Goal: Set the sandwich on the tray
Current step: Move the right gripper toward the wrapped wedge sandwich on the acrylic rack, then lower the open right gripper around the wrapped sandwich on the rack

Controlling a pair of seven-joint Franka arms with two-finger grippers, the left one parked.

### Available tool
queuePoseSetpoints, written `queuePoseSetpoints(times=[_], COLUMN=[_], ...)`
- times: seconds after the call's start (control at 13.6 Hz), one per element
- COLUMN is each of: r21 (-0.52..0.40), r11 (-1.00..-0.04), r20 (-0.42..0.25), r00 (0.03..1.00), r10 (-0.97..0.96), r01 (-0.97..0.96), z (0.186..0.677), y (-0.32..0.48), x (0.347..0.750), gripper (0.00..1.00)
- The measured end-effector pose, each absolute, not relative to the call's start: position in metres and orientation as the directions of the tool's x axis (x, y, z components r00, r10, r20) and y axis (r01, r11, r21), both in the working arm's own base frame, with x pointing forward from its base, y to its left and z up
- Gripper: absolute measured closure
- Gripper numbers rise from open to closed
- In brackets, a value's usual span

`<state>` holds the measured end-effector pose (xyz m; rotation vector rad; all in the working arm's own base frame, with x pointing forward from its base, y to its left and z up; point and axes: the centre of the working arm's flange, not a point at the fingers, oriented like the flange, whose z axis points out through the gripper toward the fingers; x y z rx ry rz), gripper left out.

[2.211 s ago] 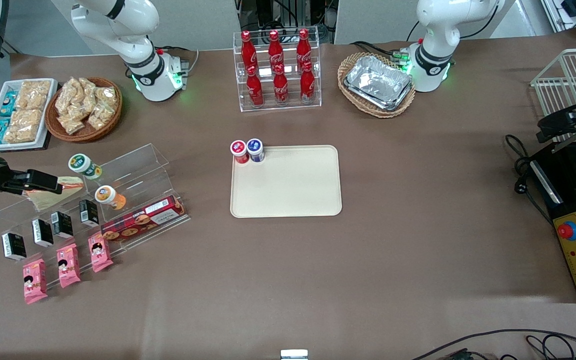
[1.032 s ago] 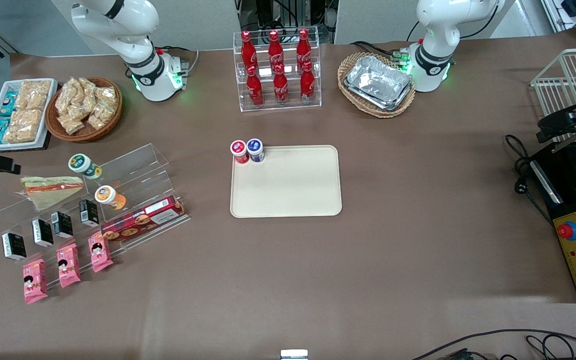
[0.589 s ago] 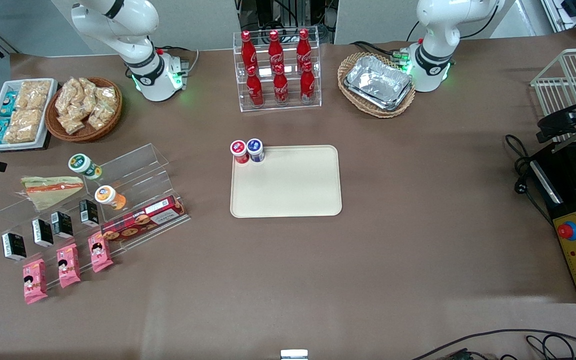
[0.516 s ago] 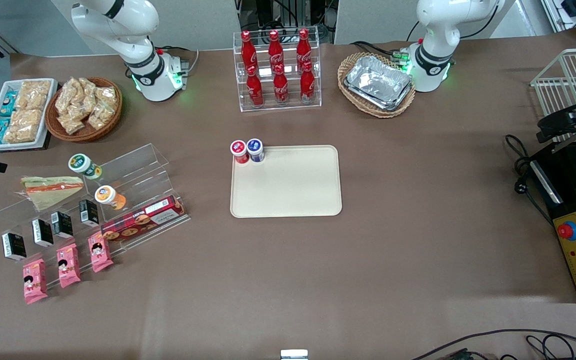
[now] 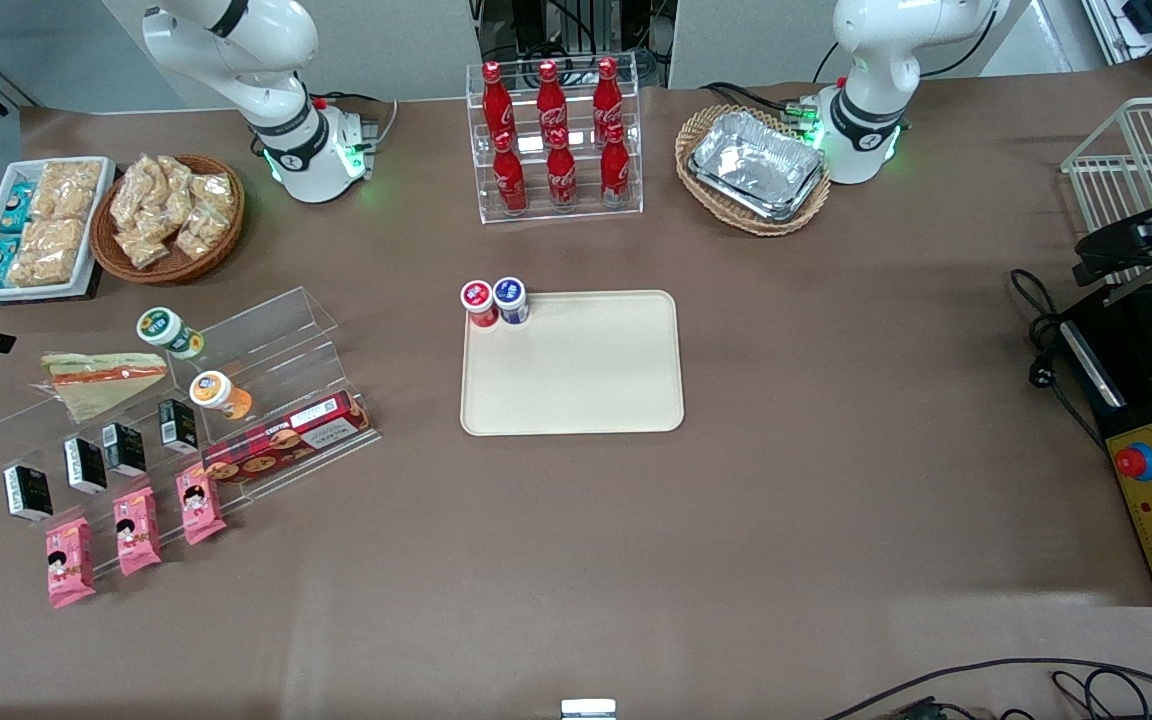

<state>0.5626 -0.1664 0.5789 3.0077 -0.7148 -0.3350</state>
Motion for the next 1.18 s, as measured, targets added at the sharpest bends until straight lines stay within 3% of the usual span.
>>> queuePoseSetpoints(times=[0.88,1.18], r21=[0.150,0.188], r11=[-0.681,-0.593], r20=[-0.143,-0.180], r00=[0.666,0.566], r10=[-0.732,-0.804], r01=[-0.717,-0.783], z=[0.579,0.554], y=[-0.176,-0.210], x=[0.562,0.546], gripper=[0.00,0.00])
